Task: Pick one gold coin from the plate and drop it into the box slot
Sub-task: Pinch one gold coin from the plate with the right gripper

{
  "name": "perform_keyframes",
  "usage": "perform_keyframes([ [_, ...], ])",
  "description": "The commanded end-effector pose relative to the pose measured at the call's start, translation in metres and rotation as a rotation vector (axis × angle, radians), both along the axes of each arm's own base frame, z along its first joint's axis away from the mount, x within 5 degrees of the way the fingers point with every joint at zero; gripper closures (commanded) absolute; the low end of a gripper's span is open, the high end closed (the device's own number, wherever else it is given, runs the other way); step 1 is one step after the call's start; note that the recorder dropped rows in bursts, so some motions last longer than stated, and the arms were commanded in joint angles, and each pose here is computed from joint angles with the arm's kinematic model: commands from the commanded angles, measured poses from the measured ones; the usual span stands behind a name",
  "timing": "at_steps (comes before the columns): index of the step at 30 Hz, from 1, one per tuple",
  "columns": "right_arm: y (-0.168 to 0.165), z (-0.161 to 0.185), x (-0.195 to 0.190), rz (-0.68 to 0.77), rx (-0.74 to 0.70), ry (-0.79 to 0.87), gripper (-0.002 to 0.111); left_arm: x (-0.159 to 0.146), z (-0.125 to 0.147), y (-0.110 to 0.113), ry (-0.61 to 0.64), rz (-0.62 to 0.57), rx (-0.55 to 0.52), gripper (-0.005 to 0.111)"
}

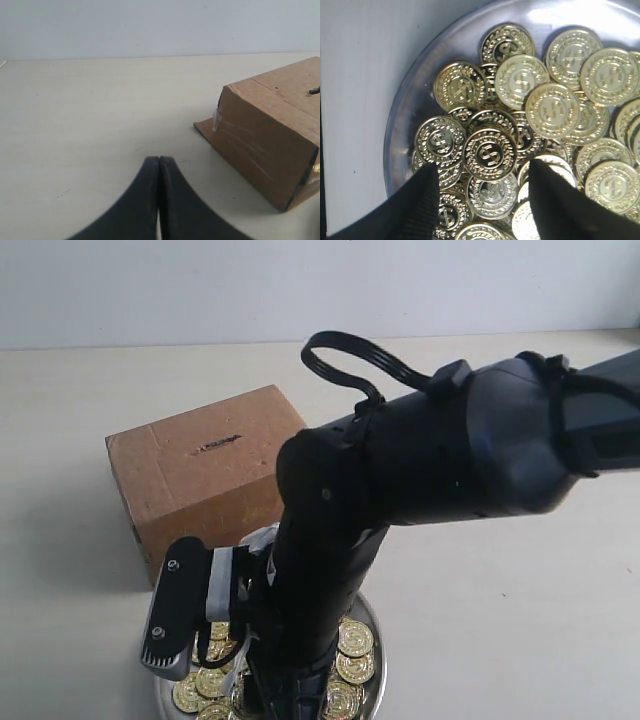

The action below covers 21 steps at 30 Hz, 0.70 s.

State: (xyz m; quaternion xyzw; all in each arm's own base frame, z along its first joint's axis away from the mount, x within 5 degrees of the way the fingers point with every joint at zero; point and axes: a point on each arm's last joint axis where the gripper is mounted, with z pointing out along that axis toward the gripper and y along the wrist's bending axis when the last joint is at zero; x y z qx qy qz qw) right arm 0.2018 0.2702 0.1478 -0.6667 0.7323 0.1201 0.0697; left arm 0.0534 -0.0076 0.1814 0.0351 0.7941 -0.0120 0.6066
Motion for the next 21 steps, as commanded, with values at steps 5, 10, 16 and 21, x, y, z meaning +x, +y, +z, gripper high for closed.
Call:
perform_keyframes([
  [5, 0.005, -0.016, 0.004, -0.007, -0.009, 0.002, 0.056, 0.0, 0.0, 0.0, -0.004, 0.002, 0.003, 0.107],
  [10, 0.007, -0.019, 0.005, -0.027, 0.011, -0.005, 0.056, 0.0, 0.0, 0.0, -0.004, 0.002, 0.003, 0.107],
  [16, 0.008, -0.022, 0.006, -0.03, 0.01, -0.007, 0.056, 0.0, 0.0, 0.0, -0.004, 0.002, 0.003, 0.107],
  [21, 0.008, -0.024, 0.007, -0.032, 0.01, -0.011, 0.056, 0.0, 0.0, 0.0, -0.004, 0.002, 0.003, 0.107],
])
